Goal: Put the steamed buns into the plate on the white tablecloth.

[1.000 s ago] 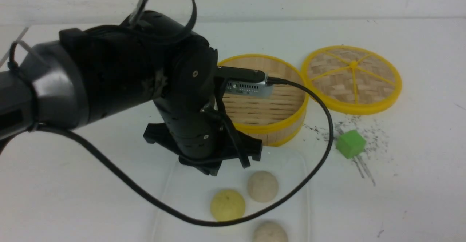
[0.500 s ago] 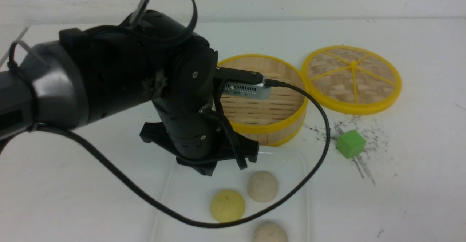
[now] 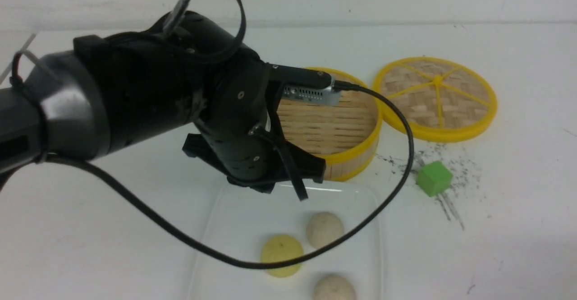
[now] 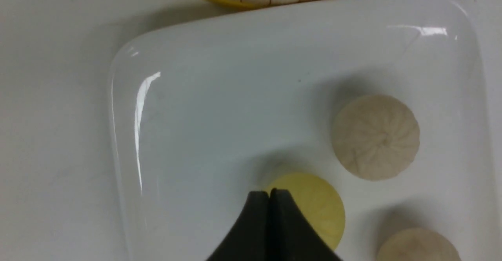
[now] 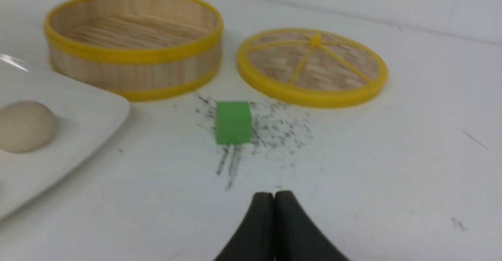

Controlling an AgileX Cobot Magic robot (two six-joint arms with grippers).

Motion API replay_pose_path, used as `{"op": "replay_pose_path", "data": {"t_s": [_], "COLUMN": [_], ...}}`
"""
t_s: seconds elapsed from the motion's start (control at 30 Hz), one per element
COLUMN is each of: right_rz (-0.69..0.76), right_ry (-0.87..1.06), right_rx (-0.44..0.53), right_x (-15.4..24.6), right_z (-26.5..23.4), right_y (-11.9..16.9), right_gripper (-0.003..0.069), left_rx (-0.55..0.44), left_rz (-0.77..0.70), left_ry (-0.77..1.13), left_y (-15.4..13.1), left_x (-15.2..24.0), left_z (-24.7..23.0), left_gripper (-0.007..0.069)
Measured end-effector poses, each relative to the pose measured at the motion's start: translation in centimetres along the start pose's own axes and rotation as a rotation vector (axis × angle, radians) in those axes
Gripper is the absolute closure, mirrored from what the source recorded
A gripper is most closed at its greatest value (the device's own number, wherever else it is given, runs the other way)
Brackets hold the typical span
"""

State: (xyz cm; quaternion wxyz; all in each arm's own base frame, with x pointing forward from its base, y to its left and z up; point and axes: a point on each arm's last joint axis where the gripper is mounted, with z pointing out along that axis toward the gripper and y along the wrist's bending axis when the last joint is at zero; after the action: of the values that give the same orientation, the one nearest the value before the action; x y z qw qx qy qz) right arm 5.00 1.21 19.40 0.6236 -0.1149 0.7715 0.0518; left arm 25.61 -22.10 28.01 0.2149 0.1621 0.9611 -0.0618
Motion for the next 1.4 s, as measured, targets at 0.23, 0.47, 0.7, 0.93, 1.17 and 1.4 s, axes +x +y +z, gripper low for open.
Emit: {"op": "replay_pose_path", "data": {"t_s": [0.23, 0.47, 0.7, 0.93, 1.17, 1.4], "right_rz": [0.053, 0.073, 0.083, 0.086, 0.086, 0.086], "right_ry": [0.074, 0.1, 0.105, 0.106, 0.106, 0.106], "right_rx": [0.088, 0.123, 0.154, 0.157, 0.157, 0.156], "right_x": [2.1, 2.2, 2.3, 2.3, 2.3, 2.3], "right_z": [0.6, 0.5, 0.5, 0.5, 0.5, 0.5], "right_y": [-0.3, -0.5, -0.7, -0.7, -0.7, -0.7], "right_gripper": [0.0645, 0.0638, 0.0626, 0.0615, 0.0607, 0.0597], "left_rx": [-0.016, -0.004, -0.027, -0.079, -0.075, -0.077], "left_rz": [0.017, 0.016, 0.011, -0.034, -0.081, -0.177], "left_ry": [-0.015, -0.089, -0.238, -0.388, -0.498, -0.44], "left_y": [0.2, 0.7, 3.3, 7.5, 10.5, 11.8], "left_x": [-0.1, -0.1, 1.6, 6.5, 11.7, 16.1], "left_z": [0.0, -3.1, -11.3, -20.0, -24.0, -20.8], "left_gripper": [0.0623, 0.0623, 0.062, 0.0613, 0.0613, 0.0609]}}
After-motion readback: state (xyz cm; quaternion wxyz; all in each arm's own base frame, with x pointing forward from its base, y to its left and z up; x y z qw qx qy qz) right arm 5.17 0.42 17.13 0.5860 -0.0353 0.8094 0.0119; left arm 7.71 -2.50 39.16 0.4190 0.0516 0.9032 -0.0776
